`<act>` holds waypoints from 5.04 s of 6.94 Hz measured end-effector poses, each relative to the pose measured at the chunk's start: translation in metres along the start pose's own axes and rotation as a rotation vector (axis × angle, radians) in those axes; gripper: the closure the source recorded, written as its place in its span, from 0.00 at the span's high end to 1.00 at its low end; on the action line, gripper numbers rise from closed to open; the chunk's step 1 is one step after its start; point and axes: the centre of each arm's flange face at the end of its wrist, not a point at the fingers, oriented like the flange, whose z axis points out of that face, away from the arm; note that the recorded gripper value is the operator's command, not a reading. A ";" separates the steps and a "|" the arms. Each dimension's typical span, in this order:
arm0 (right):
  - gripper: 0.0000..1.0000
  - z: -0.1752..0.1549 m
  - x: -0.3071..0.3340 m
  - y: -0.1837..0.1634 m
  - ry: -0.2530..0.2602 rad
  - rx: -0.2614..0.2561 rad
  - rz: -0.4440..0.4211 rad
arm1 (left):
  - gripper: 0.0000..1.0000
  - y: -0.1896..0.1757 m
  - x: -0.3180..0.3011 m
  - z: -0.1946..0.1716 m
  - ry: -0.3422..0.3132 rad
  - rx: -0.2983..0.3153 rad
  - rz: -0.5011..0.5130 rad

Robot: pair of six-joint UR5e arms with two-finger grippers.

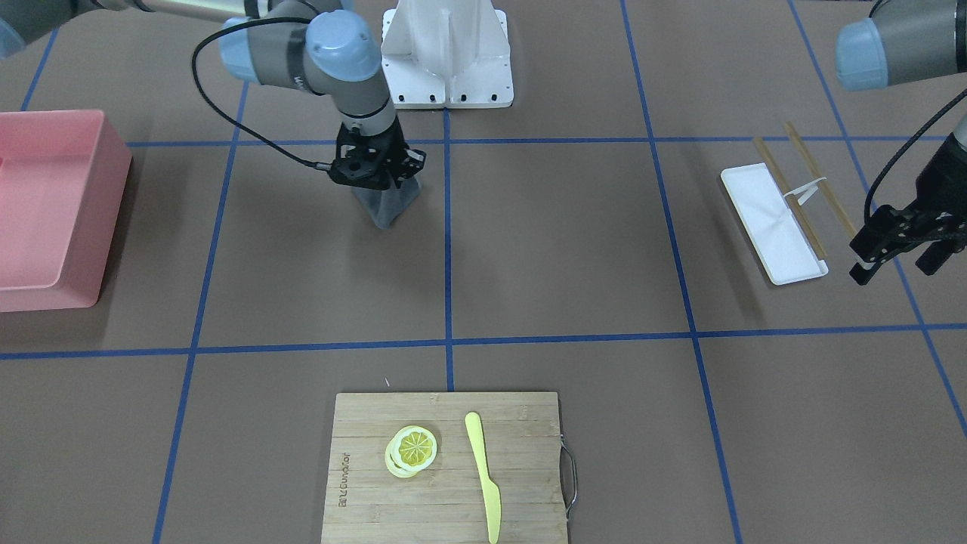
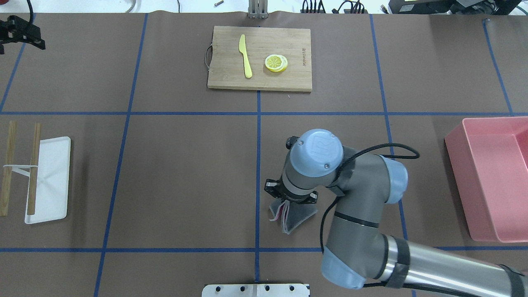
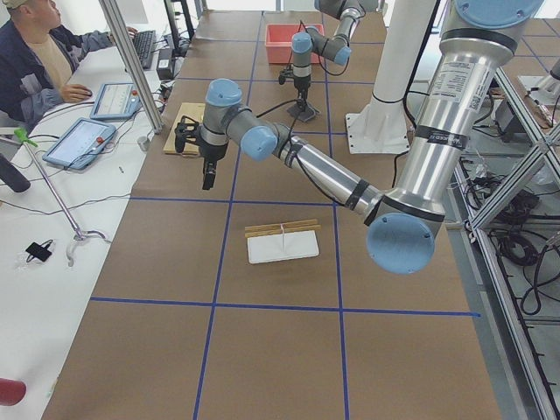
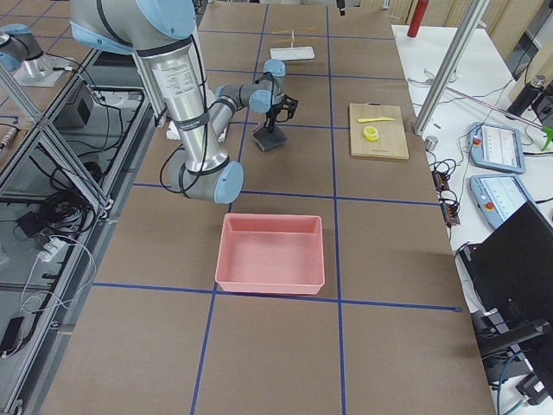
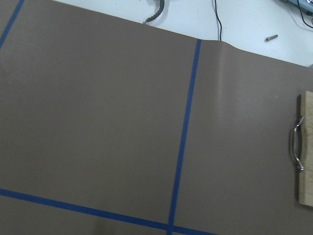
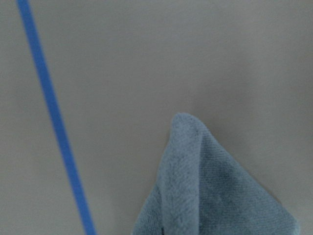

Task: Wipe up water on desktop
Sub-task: 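Wipe the cloth across the table surface with the right gripper, then carry the cloth with the right gripper over the pink bin, then lower the cloth into the pink bin and open the right gripper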

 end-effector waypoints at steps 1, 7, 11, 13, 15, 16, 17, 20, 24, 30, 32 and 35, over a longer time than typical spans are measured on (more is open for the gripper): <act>0.00 0.001 -0.031 0.004 -0.013 0.009 0.033 | 0.97 -0.002 -0.024 -0.002 -0.018 -0.001 0.039; 0.00 -0.029 0.244 -0.083 0.121 -0.038 -0.164 | 0.97 -0.010 -0.079 0.000 -0.065 -0.010 0.091; 0.00 -0.006 0.139 -0.059 0.089 -0.063 -0.149 | 0.97 -0.010 -0.080 -0.001 -0.044 -0.022 0.088; 0.00 0.005 0.040 -0.030 0.047 -0.068 -0.080 | 0.98 -0.010 -0.081 -0.001 -0.042 -0.024 0.086; 0.00 0.012 -0.027 -0.017 0.034 -0.060 -0.027 | 0.98 -0.009 -0.082 -0.001 -0.043 -0.025 0.083; 0.00 0.013 -0.015 -0.022 0.040 -0.056 -0.020 | 0.97 -0.009 -0.083 0.000 -0.044 -0.026 0.083; 0.00 0.008 0.030 -0.036 0.050 -0.052 -0.040 | 0.98 -0.010 -0.084 0.000 -0.045 -0.027 0.082; 0.00 -0.035 0.213 -0.088 0.120 -0.050 -0.140 | 0.98 -0.011 -0.083 -0.002 -0.043 -0.022 0.083; 0.00 -0.152 0.317 -0.126 0.142 0.013 -0.217 | 0.97 -0.012 -0.084 -0.005 -0.042 -0.016 0.082; 0.97 -0.217 0.529 -0.159 0.217 -0.041 -0.385 | 0.98 -0.011 -0.085 -0.008 -0.041 -0.012 0.080; 1.00 -0.205 0.544 -0.168 0.229 -0.061 -0.360 | 0.98 -0.009 -0.088 -0.006 -0.044 -0.017 0.077; 1.00 -0.224 0.542 -0.175 0.071 -0.044 -0.329 | 0.98 -0.007 -0.088 -0.005 -0.033 -0.027 0.069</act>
